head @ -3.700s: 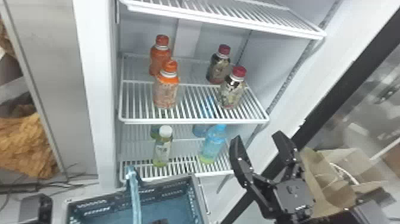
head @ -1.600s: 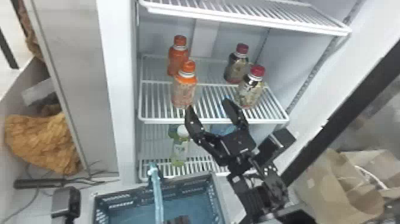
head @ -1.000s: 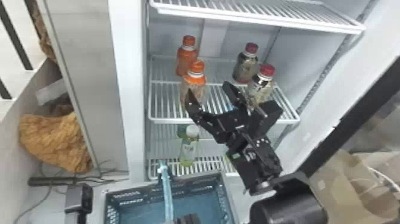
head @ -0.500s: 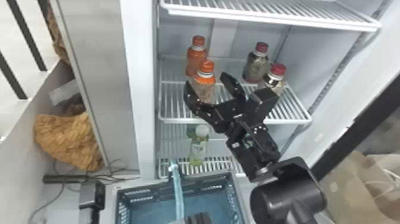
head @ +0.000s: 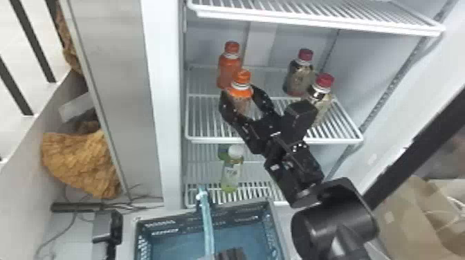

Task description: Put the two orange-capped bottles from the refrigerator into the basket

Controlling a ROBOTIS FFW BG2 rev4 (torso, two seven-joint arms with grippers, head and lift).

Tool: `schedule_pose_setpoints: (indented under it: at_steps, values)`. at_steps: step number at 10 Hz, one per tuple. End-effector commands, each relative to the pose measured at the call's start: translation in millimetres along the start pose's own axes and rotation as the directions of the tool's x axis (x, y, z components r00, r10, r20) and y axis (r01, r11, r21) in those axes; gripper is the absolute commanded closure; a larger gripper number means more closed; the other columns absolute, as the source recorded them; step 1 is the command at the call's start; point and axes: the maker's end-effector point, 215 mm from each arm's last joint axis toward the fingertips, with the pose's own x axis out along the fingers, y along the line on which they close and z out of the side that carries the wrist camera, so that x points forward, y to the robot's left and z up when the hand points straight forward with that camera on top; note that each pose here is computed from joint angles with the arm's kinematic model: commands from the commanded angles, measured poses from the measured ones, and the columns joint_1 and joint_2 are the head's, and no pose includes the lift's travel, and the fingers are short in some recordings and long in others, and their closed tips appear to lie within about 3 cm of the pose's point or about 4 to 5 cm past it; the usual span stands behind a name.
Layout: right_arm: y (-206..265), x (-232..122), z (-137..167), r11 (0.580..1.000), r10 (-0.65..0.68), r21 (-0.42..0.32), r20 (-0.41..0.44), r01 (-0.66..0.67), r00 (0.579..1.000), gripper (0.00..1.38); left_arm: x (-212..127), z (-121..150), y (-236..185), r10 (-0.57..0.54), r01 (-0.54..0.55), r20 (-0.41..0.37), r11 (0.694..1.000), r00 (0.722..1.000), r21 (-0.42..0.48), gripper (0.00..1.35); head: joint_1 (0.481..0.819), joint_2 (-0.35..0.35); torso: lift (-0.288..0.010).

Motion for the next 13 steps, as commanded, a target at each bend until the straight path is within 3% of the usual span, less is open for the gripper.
schedule_pose_setpoints:
  at_steps: [1,4,7,11,13]
  values:
    - [1.3,-2.1,8.3,1.0,0.001,0.01,0.02,-0.001,1.0,0.94,0.4,-0.1,-0.5,-0.001,0.001,-0.002,1.0,1.0,0.001,1.21,0.695,-0.178,-0.04]
    - [-0.3,-11.4,19.1,1.0,-0.006,0.015,0.039,0.005,0.999,0.94,0.3,-0.8,-0.6,-0.003,0.003,-0.001,1.0,1.0,-0.002,1.21,0.695,-0.181,-0.04]
    - [28.2,-45.2,64.7,0.992,0.055,0.107,0.1,-0.066,0.993,0.94,-0.6,0.6,-0.8,-0.004,0.004,0.005,1.0,1.0,-0.002,1.21,0.695,-0.189,-0.04]
    - [49.2,-140.6,68.6,0.982,0.105,0.17,-0.099,-0.087,0.99,0.94,-2.0,1.9,-0.6,-0.004,0.004,0.015,1.0,1.0,-0.003,1.21,0.695,-0.199,-0.04]
    - [55.9,-182.0,51.2,0.976,0.127,0.202,-0.22,-0.082,0.967,0.94,-2.4,1.9,-0.4,-0.004,0.004,0.017,1.0,1.0,-0.005,1.21,0.695,-0.227,-0.04]
